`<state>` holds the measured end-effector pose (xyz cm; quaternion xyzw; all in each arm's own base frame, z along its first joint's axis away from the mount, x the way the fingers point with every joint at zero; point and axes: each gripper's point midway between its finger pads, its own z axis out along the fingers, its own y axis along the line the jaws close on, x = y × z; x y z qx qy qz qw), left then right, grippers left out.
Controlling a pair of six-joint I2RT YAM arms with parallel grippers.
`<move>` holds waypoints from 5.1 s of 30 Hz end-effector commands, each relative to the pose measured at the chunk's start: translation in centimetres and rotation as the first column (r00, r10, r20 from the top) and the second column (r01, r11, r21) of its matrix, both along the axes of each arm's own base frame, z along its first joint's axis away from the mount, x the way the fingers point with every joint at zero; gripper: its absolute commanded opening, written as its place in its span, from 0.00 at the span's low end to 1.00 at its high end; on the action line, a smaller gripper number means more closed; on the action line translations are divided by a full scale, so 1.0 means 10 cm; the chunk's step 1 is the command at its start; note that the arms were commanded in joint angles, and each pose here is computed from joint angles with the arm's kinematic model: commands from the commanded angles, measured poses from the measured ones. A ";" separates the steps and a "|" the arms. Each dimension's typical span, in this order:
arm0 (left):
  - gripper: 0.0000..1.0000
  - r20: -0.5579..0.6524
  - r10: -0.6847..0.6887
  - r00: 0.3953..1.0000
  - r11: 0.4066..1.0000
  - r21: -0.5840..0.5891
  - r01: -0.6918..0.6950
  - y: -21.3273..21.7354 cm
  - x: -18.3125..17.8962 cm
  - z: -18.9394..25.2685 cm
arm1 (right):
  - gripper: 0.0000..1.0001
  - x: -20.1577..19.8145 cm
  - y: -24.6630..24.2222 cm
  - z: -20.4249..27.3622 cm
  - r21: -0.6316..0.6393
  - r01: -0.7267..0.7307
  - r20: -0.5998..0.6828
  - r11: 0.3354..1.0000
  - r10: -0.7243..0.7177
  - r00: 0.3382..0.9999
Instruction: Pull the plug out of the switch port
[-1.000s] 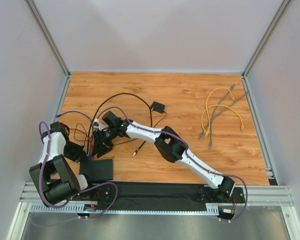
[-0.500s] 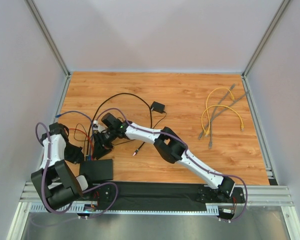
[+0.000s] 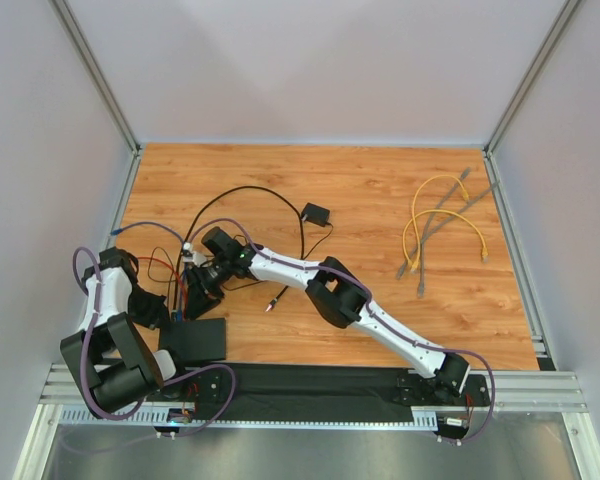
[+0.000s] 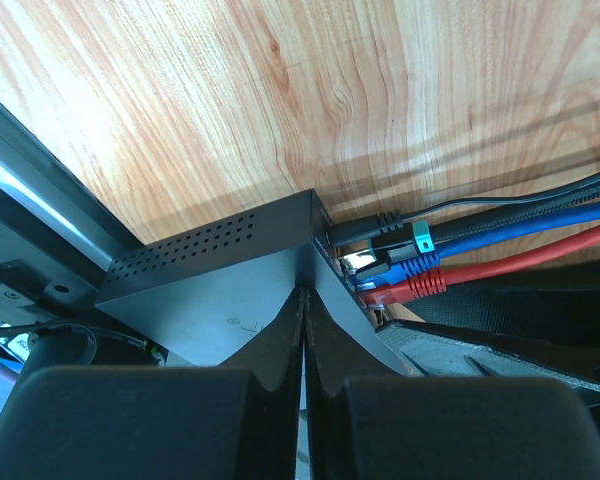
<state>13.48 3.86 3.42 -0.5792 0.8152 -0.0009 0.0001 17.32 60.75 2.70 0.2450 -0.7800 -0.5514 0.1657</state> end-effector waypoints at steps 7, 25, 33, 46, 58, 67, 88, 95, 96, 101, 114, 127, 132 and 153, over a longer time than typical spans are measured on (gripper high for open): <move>0.03 0.016 0.013 1.000 1.000 0.002 -0.013 0.00 0.01 0.01 | 0.33 -0.01 0.04 -0.36 -0.025 0.010 0.018 1.000 -0.009 1.000; 0.02 0.024 0.004 1.000 1.000 -0.010 -0.004 -0.01 0.02 0.00 | 0.26 -0.08 0.21 -0.43 -0.035 0.054 0.028 0.998 -0.053 0.998; 0.02 0.026 0.003 1.000 1.000 -0.014 -0.002 -0.02 0.03 -0.01 | 0.19 -0.08 0.20 -0.57 -0.104 0.098 0.063 0.990 -0.091 0.994; 0.02 0.017 0.007 1.000 1.000 -0.013 -0.007 -0.01 0.03 -0.03 | 0.00 -0.17 0.21 -0.57 -0.117 0.082 0.112 0.990 -0.069 0.991; 0.00 -0.077 0.007 0.997 0.999 -0.042 -0.010 -0.02 -0.05 -0.12 | 0.00 0.25 0.19 -0.33 -0.098 0.238 0.187 0.966 -0.217 0.958; 0.00 -0.109 -0.002 0.994 0.997 -0.079 -0.007 -0.07 -0.09 -0.17 | 0.00 0.49 0.27 -0.02 0.010 0.297 0.104 0.955 -0.296 0.949; 0.07 0.163 -0.141 0.976 0.990 0.041 0.136 0.00 0.25 0.29 | 0.00 1.03 -0.38 1.67 0.176 0.295 0.279 0.939 -0.335 0.900; 0.08 0.307 -0.280 0.910 0.960 0.121 0.254 -0.06 0.50 0.61 | 0.00 1.36 -1.38 2.86 0.265 0.407 0.216 0.874 -0.465 0.859; 0.09 0.328 -0.298 0.896 0.954 0.137 0.267 -0.06 0.55 0.68 | 0.00 1.57 -1.63 2.92 0.265 0.465 0.202 0.845 -0.520 0.830; 0.13 0.415 -0.378 0.828 0.926 0.181 0.331 -0.10 0.80 0.94 | 0.00 1.94 -2.72 3.29 0.275 0.647 0.179 0.712 -0.699 0.693; 0.15 0.642 -0.448 0.622 0.841 0.068 0.536 -0.63 1.17 1.14 | 0.00 2.27 -5.23 1.67 -0.107 0.948 0.108 0.300 -0.944 0.311; 0.15 0.617 -0.474 0.628 0.837 0.095 0.538 -0.58 1.12 1.12 | 0.29 1.39 -6.24 0.32 -0.594 0.804 0.486 0.033 -0.781 0.391; 0.15 0.587 -0.492 0.643 0.839 0.121 0.531 -0.52 1.08 1.11 | 0.58 1.47 -6.17 0.61 -0.567 0.824 0.628 0.012 -0.641 0.441; 0.00 0.050 0.132 0.990 0.964 0.225 -0.140 0.74 0.20 0.53 | 0.56 0.77 -2.19 1.23 -0.272 0.354 0.509 0.895 -0.179 0.842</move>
